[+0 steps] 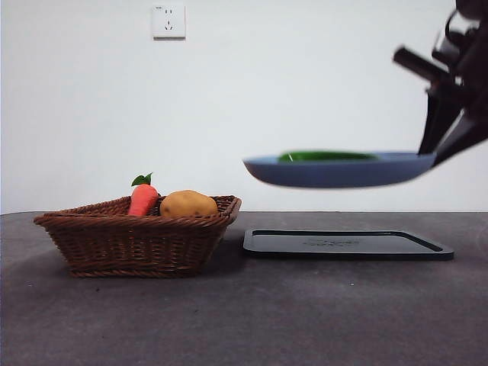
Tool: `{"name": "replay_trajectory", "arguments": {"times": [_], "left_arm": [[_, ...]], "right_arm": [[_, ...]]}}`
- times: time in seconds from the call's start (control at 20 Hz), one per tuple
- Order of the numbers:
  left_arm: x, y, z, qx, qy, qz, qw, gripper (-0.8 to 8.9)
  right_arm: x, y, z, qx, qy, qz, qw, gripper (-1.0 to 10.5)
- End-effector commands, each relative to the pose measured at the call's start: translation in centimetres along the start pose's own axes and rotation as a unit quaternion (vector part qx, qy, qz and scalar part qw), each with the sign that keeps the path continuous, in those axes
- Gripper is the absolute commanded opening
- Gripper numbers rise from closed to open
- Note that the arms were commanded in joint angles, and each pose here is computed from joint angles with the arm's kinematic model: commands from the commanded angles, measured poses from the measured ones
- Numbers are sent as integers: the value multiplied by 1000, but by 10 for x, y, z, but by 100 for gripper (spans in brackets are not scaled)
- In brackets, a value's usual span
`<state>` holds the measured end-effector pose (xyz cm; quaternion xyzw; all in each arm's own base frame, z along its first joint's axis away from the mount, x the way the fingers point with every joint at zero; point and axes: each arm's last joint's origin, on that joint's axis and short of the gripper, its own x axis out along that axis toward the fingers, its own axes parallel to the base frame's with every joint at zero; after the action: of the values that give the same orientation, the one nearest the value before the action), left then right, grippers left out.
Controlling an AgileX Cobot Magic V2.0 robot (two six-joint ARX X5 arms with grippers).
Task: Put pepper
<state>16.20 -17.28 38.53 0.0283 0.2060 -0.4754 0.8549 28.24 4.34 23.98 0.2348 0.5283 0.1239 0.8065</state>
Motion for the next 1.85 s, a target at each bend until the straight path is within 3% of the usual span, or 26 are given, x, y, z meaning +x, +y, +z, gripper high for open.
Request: {"name": "replay_trajectory", "arguments": {"times": [0.05,0.45,0.95,1.25,1.45,1.6,1.85], "left_arm": [[-13,-5,5,9,-13,-3,1000,223],[-26,-8,1,8,-3,-3,1000,223],[-26,-8,3,8,-12,-3,1000,223],[-26,-8,3,4,-12,-4,1000,223],[-26,-8,3,4,-11,-4,1000,223],[-26,-8,2,4,-8,-3,1000,223],[-26,-8,0,2,2,-2,1000,223]], "right_arm": [[7,-2,20,10,-12,3,1000,5],[64,-35,76,48,-3,-17,999,5],[96,-53,86,45,-16,-17,999,5],[97,-54,86,33,-20,-31,999,16],[97,-54,85,35,-13,-30,999,158],[91,-53,83,31,-6,-35,999,173],[22,-32,81,-11,-43,-31,999,184]]}}
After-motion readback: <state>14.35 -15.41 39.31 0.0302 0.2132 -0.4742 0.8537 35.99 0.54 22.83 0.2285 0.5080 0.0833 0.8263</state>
